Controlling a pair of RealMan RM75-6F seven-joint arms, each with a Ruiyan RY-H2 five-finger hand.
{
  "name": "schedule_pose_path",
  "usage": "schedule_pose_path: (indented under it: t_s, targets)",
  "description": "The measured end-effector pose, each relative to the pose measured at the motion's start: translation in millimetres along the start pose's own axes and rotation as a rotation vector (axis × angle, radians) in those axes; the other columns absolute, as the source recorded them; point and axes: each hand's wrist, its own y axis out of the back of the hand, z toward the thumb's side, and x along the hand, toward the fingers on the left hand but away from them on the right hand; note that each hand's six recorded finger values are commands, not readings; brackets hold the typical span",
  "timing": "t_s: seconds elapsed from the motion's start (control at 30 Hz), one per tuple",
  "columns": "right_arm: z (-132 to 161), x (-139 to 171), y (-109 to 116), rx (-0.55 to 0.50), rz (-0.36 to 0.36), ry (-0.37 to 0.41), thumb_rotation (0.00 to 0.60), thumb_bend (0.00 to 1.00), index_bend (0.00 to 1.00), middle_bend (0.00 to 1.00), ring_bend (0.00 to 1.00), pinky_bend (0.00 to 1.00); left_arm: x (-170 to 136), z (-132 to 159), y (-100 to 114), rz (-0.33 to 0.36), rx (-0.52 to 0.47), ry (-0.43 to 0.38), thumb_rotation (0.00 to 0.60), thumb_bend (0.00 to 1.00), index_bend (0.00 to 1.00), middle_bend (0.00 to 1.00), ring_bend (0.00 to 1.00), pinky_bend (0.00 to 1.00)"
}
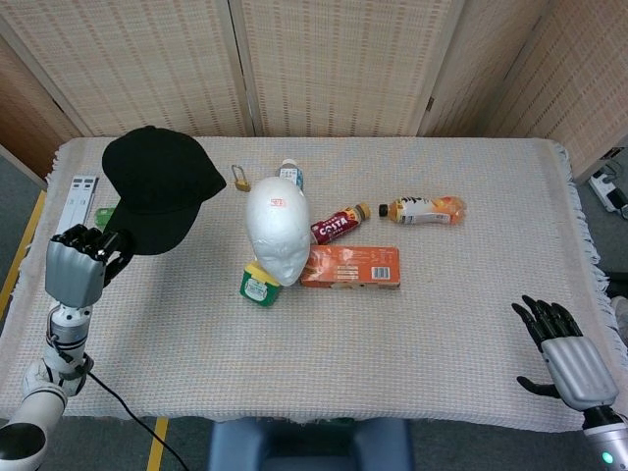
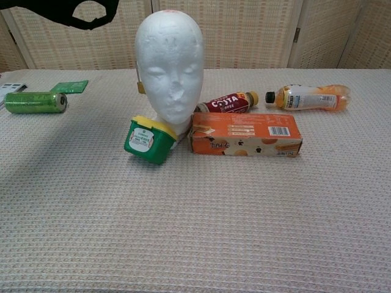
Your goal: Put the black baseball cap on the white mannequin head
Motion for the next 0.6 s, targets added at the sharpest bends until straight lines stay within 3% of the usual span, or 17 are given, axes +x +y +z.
schedule_pose_path:
  t_s: [0.33, 0.6]
  targets:
    - [-2.2, -2.3, 1.2, -0.011, -0.001, -0.008, 0.600, 0.05, 0.00, 0.00, 0.00, 0.00, 42.0, 45.5, -18.6, 0.037, -0.010, -0.079, 0.600, 0.44, 0.69, 1.00, 0.98, 1.00]
    - [-11.8, -2.4, 11.5, -0.043, -0.025, -0.026, 0.600, 0.05, 0.00, 0.00, 0.00, 0.00, 35.4, 121.4, -49.3, -0.035, -0.069, -0.189, 0.600, 0.44, 0.69, 1.00, 0.98, 1.00]
